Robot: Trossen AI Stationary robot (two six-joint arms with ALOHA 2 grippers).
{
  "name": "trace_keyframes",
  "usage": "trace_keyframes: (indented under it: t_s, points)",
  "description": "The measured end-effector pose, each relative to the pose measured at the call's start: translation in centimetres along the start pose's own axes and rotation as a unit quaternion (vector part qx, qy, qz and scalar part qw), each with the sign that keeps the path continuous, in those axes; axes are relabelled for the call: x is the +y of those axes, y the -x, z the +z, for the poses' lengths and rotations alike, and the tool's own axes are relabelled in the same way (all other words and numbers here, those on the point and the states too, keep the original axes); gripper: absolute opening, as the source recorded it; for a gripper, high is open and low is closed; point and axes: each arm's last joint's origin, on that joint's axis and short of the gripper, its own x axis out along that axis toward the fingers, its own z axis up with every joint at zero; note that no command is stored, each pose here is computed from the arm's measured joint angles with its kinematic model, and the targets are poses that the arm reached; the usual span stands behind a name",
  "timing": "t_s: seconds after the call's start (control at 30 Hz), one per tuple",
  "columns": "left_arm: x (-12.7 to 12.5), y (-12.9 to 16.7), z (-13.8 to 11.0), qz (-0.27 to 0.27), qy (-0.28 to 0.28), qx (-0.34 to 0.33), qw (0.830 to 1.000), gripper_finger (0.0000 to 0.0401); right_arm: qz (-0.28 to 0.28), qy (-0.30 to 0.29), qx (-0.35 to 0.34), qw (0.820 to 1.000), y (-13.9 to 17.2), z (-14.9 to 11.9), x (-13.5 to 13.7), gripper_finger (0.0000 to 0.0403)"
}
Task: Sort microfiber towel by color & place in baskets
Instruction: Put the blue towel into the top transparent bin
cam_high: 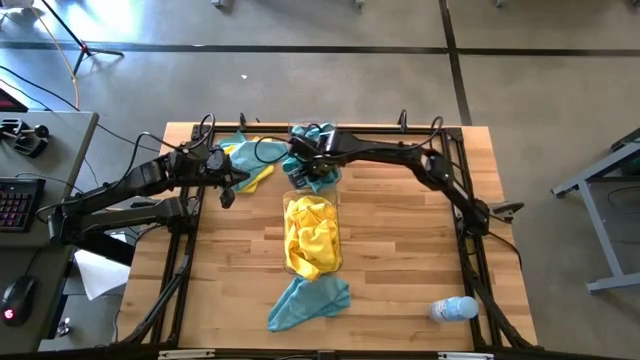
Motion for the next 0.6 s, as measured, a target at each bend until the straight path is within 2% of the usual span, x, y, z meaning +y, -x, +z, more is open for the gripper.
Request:
trace_keyframes:
  t_s: [0.13,0.3,0.6]
  points:
    - [0.0,0.0,0.0,0.000,0.000,0.000,1.000,0.0000,-0.006,-0.011,0.034,0.999,-2.1,0.2,-0.7,0.0000]
    - [0.0,0.0,0.0,0.000,0.000,0.000,1.000,0.0000,-0.016,-0.031,0.055,0.998,-3.2,0.2,-1.4,0.0008]
    - [0.0,0.0,0.0,0.000,0.000,0.000,1.000,0.0000,-0.027,-0.043,0.052,0.997,-4.2,0.8,-2.2,0.0071]
